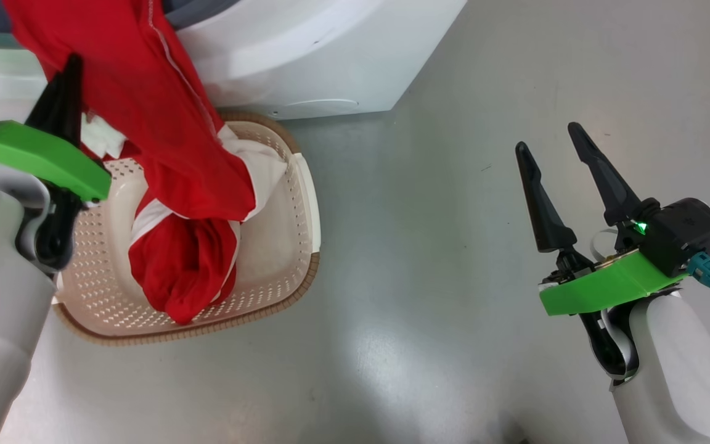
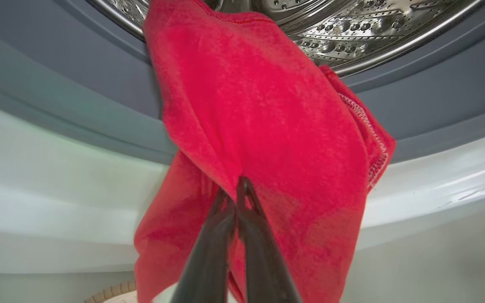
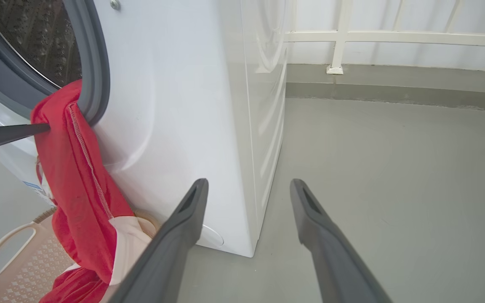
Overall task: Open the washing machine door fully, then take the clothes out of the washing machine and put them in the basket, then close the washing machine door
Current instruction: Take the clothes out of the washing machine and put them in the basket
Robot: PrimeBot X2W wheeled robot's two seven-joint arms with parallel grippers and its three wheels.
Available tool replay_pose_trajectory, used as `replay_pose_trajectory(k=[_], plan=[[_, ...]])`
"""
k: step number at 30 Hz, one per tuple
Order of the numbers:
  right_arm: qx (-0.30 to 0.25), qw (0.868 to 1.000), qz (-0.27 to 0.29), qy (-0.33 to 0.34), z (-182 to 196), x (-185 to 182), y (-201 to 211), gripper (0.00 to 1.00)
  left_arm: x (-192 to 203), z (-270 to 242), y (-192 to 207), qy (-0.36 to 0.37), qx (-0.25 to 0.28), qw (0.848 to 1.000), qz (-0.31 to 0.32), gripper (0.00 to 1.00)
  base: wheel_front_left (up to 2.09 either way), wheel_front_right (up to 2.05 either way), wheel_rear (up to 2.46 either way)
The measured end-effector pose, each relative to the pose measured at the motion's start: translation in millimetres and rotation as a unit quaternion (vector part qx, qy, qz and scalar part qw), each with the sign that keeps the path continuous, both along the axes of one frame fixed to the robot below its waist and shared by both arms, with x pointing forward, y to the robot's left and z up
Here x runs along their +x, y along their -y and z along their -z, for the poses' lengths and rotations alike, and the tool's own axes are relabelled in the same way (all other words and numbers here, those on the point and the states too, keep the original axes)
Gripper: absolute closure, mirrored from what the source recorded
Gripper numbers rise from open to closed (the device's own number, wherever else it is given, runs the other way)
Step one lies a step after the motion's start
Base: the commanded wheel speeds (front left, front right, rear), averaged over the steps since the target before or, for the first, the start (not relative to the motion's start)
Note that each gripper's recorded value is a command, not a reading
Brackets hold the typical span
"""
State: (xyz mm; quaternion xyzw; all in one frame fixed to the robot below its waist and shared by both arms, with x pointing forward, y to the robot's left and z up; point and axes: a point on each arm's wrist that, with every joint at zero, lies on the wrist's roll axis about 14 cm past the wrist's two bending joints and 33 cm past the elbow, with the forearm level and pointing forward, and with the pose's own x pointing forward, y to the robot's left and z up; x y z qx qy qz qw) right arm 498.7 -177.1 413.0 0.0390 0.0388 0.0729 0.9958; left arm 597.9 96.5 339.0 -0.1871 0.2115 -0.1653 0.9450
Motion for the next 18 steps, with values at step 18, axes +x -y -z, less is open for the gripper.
replay_pose_trajectory(k=[18], plan=[[0.006, 1.0, -0.004, 0.018, -12.2, 5.0, -4.5, 0.0, -16.9, -42.9, -8.6, 0.067, -0.051, 0.996, -0.022, 1.0, 0.0, 0.0, 0.0]])
